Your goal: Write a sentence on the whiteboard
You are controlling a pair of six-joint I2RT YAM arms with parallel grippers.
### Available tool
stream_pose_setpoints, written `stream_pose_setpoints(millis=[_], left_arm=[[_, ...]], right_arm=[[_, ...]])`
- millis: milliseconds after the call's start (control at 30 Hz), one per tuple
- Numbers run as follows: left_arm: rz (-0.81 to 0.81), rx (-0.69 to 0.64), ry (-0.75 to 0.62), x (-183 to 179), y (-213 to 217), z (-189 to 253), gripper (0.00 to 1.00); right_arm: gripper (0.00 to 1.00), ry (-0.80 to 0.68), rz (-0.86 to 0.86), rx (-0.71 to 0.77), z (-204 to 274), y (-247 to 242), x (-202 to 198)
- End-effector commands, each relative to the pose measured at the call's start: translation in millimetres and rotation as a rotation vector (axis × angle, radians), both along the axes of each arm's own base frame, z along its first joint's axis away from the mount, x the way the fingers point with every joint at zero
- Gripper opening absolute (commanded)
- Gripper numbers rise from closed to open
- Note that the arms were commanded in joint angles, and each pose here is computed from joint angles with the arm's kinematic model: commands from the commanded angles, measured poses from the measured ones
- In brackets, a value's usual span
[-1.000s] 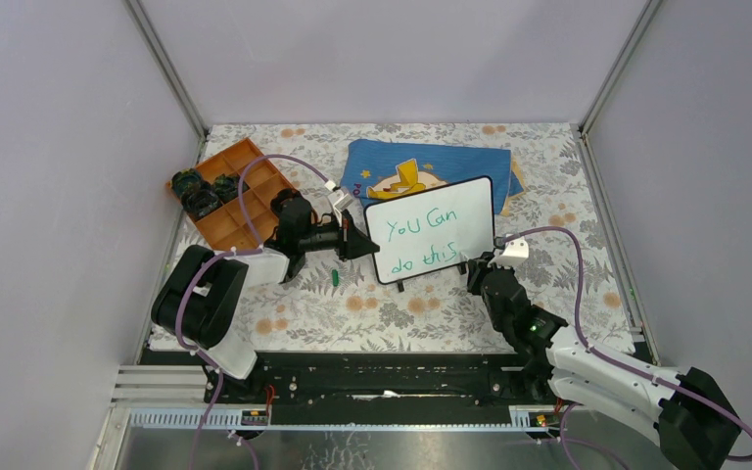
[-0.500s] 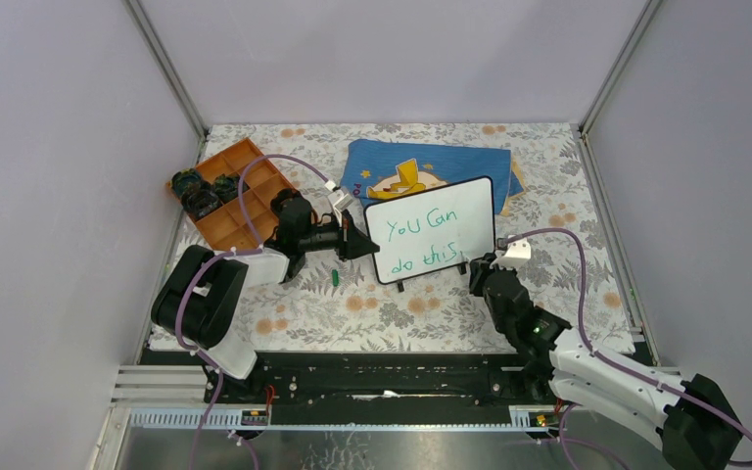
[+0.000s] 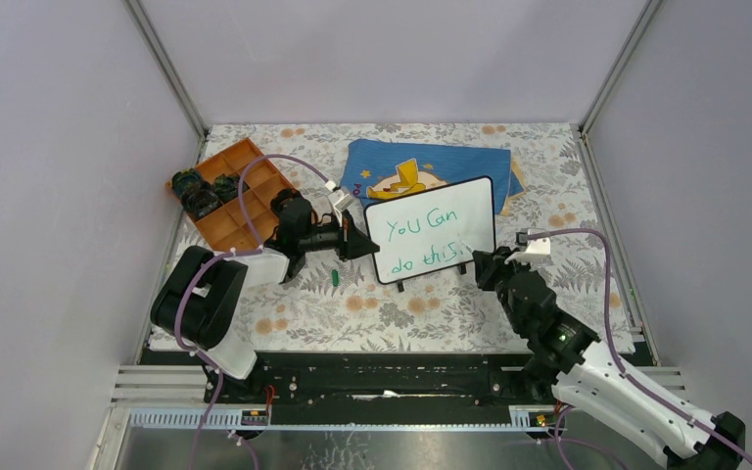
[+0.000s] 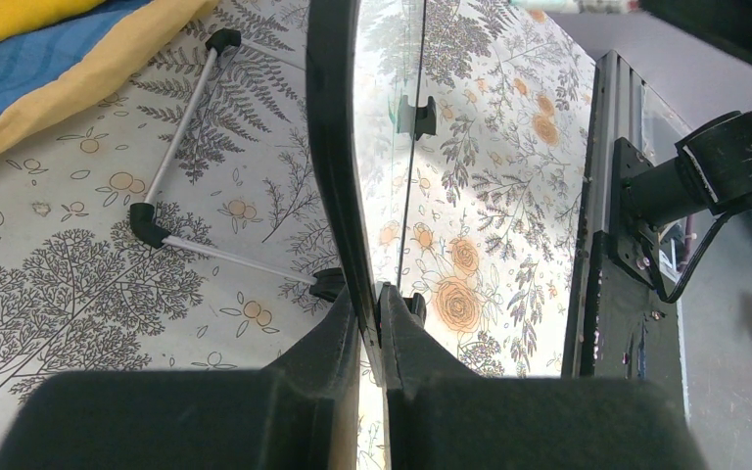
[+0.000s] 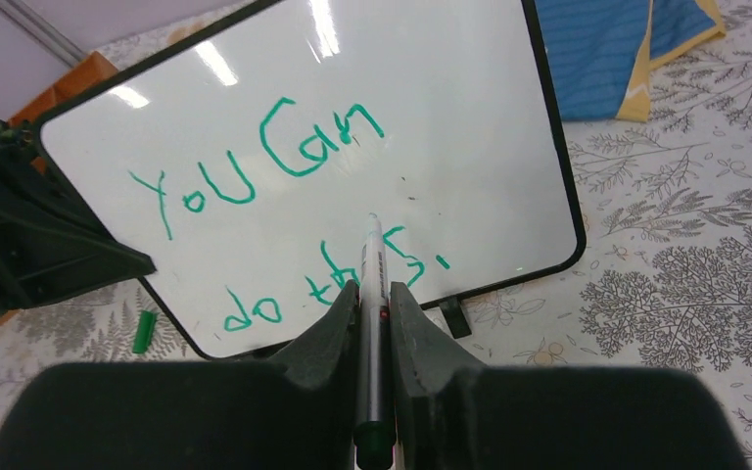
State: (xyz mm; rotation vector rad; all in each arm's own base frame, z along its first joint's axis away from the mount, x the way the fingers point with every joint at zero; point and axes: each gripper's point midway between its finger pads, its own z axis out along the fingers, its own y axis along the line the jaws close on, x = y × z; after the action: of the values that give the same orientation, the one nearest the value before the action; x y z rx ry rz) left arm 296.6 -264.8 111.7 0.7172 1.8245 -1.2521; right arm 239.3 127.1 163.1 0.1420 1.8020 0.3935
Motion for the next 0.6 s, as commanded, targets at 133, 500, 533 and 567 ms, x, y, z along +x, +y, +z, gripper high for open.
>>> stream_pose_setpoints(millis=[133,500,533,567], left_arm=[[0.004,0.151,0.127,-24.5,10.9,-52.6,0.00],[0.040,0.188,0.102,-24.6,19.5,-48.0,0.00],[0.043,0.192,0.102,-24.9,20.4,-48.3,0.00],[0.049,0.198,0.100,-24.3,21.4,-48.4,0.00]], right_arm=[[0.00,-0.021,0.090,0.022,28.3,8.4,-9.4],[0.00,-0.045,0.140,0.037,34.5,15.7,-12.4],[0.00,-0.048,0.142,0.037,35.3,15.7,-12.5],[0.00,-0.050,0.144,0.036,35.8,15.8,-12.7]])
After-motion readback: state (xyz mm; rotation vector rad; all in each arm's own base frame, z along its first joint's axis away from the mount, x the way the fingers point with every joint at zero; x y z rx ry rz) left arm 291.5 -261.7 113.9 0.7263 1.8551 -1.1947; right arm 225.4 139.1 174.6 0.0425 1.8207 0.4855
